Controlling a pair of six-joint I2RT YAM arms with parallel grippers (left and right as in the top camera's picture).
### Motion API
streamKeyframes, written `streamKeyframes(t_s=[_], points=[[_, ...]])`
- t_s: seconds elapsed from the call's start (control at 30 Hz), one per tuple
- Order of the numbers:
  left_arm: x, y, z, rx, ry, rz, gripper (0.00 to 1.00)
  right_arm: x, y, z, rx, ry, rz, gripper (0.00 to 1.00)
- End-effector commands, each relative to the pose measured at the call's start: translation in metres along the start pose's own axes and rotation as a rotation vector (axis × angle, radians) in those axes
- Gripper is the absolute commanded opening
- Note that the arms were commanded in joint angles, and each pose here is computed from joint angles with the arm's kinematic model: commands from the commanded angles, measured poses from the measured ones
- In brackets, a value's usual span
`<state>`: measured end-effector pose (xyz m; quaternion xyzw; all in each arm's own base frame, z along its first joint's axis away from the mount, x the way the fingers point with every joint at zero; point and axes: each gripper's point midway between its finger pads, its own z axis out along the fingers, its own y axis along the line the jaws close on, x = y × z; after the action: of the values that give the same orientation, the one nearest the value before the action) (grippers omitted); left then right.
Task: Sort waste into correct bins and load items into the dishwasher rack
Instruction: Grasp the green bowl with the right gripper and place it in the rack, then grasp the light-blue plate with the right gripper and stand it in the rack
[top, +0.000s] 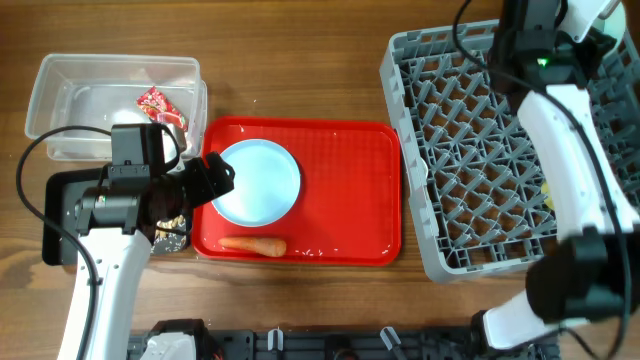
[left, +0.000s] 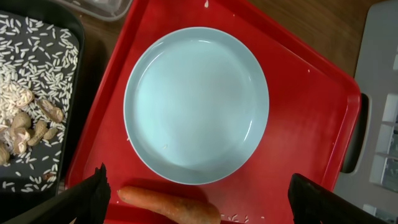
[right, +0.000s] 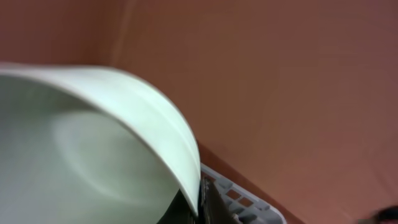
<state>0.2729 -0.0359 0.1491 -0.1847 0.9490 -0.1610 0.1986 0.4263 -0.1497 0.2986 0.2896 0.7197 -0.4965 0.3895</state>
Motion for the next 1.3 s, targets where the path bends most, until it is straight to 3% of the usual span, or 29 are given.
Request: streamKeyframes(t_s=[0.0,0.13,0.3,0.4,0.47,0.57,0.6,0.67,0.73,0.8,0.87,0.97,1.1,1.2,1.27], points=[[-0.001,0.003,0.0,-0.007,-0.003,-0.001,0.92,0.035,0.031,0.031,0.092,0.04,-0.117,0.04],[-0.001,0.003,0.0,-0.007,-0.004,-0.001,0.93,0.096,0.118,0.037,-0.098,0.113,-0.268,0.04],[-0.004,0.001,0.0,-0.002,-0.015,0.002,0.93,0.13,0.158,-0.008,-0.295,0.162,-0.426,0.05],[-0.005,0.001,0.0,0.0,-0.02,0.003,0.93,0.176,0.178,-0.04,-0.554,0.336,-0.537,0.39],[-0.005,0.001,0.0,0.0,-0.02,0.004,0.93,0.177,0.174,-0.051,-0.614,0.378,-0.528,0.47],[-0.005,0.001,0.0,0.0,-0.02,0.004,0.94,0.127,0.149,-0.075,-0.722,0.326,-0.406,0.82],[-0.005,0.001,0.0,-0.001,-0.02,0.004,0.95,0.094,0.14,-0.098,-0.863,0.263,-0.36,0.98],[-0.005,0.001,0.0,-0.001,-0.021,0.004,0.97,0.053,0.129,-0.15,-1.155,0.159,-0.296,0.97],[-0.005,0.002,0.0,-0.005,-0.022,0.004,0.95,0.023,0.107,-0.225,-1.544,0.131,-0.172,0.89],[-0.005,0.002,0.0,-0.005,-0.02,0.003,0.91,0.027,0.102,-0.273,-1.753,0.24,-0.115,0.87],[-0.005,0.019,-0.002,-0.09,-0.029,-0.017,0.9,0.064,0.119,-0.32,-1.826,0.329,-0.236,0.87],[-0.006,0.056,-0.01,-0.19,-0.036,-0.169,0.94,0.127,0.148,-0.374,-1.834,0.427,-0.431,0.86],[-0.007,0.099,-0.023,-0.255,-0.048,-0.337,0.98,0.234,0.191,-0.413,-1.654,0.683,-0.574,0.82],[-0.005,0.12,-0.031,-0.284,-0.056,-0.429,1.0,0.3,0.208,-0.417,-1.517,0.854,-0.623,0.61],[-0.006,0.124,-0.033,-0.283,-0.062,-0.451,1.0,0.33,0.211,-0.411,-1.41,0.962,-0.622,0.35]])
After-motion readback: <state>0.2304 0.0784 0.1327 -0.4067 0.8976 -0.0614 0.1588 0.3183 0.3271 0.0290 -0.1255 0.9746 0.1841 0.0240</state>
